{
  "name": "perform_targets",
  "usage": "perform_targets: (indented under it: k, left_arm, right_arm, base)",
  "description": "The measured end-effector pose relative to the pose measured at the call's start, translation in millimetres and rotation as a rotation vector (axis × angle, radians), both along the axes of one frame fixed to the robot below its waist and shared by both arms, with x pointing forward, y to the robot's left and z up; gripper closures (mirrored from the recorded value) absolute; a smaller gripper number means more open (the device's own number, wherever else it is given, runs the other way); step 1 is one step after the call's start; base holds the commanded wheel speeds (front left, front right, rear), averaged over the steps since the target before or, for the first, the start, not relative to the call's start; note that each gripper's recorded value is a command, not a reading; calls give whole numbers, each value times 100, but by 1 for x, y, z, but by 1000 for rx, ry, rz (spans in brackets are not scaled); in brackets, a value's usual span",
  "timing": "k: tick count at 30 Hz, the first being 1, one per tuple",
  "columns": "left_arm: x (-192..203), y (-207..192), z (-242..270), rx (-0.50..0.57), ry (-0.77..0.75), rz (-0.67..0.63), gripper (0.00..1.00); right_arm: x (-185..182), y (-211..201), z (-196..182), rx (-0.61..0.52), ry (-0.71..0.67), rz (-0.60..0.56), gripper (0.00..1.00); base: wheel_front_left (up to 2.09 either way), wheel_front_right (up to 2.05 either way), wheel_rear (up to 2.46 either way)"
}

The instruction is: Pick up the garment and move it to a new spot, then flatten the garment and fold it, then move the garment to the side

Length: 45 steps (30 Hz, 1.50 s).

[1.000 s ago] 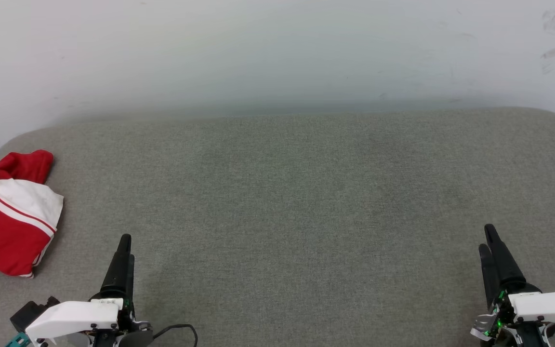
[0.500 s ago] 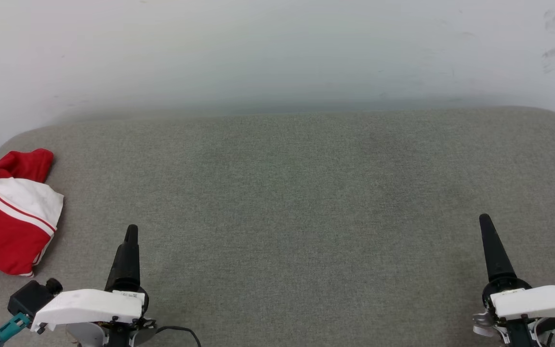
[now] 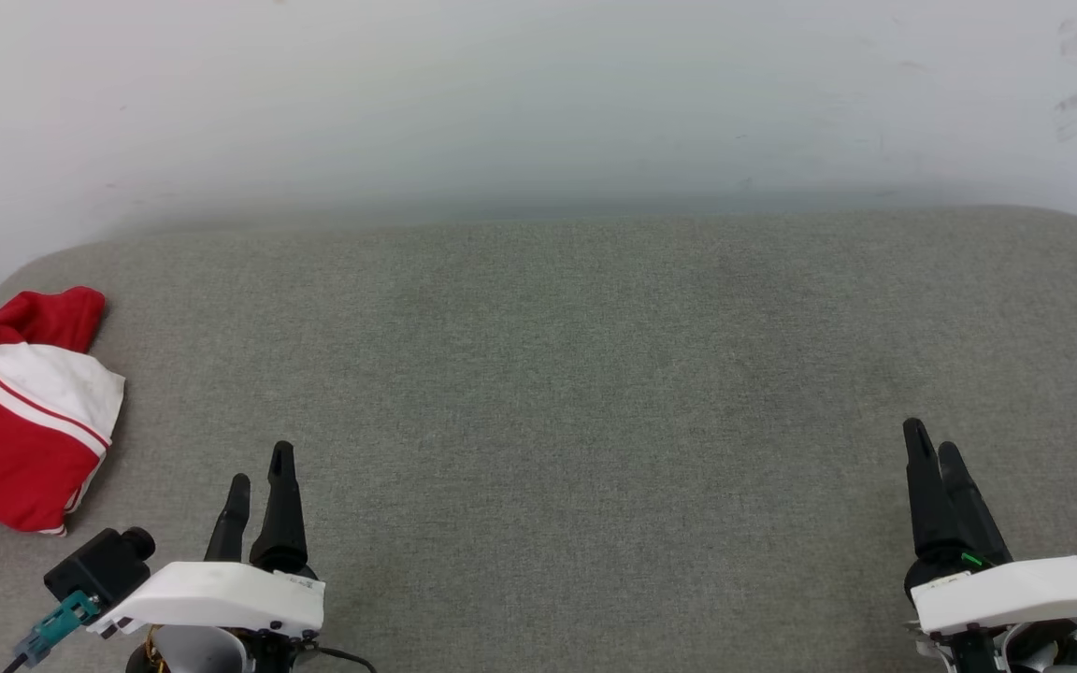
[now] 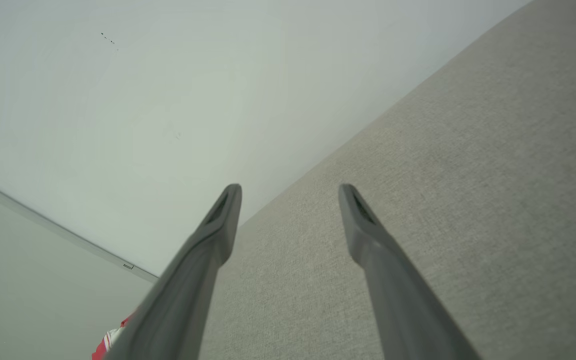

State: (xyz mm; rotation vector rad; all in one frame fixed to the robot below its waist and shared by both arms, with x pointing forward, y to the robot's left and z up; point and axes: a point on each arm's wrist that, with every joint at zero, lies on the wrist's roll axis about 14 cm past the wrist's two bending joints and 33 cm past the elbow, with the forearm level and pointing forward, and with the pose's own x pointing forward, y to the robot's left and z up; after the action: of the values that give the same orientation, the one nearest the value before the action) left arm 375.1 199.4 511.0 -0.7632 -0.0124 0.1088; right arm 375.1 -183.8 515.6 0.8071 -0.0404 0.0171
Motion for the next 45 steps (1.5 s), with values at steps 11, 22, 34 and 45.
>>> perform_targets:
  k: [11,22,34,45]
  left_arm:
    - [-1,-5,6,178,-15,-6,0]
    - [-2,-13,12,322,-42,-28,0]
    - [-2,-19,19,448,-79,-36,0]
    - [-5,-24,22,544,-106,-48,0]
  right_arm:
    - [0,7,6,-165,-30,15,0]
    - [-2,11,10,-299,-61,17,0]
    - [-5,15,13,-419,-89,24,0]
    - [-7,20,19,-505,-123,30,0]
  base:
    - [0,0,0]
    - [0,0,0]
    - [0,0,0]
    - [0,0,0]
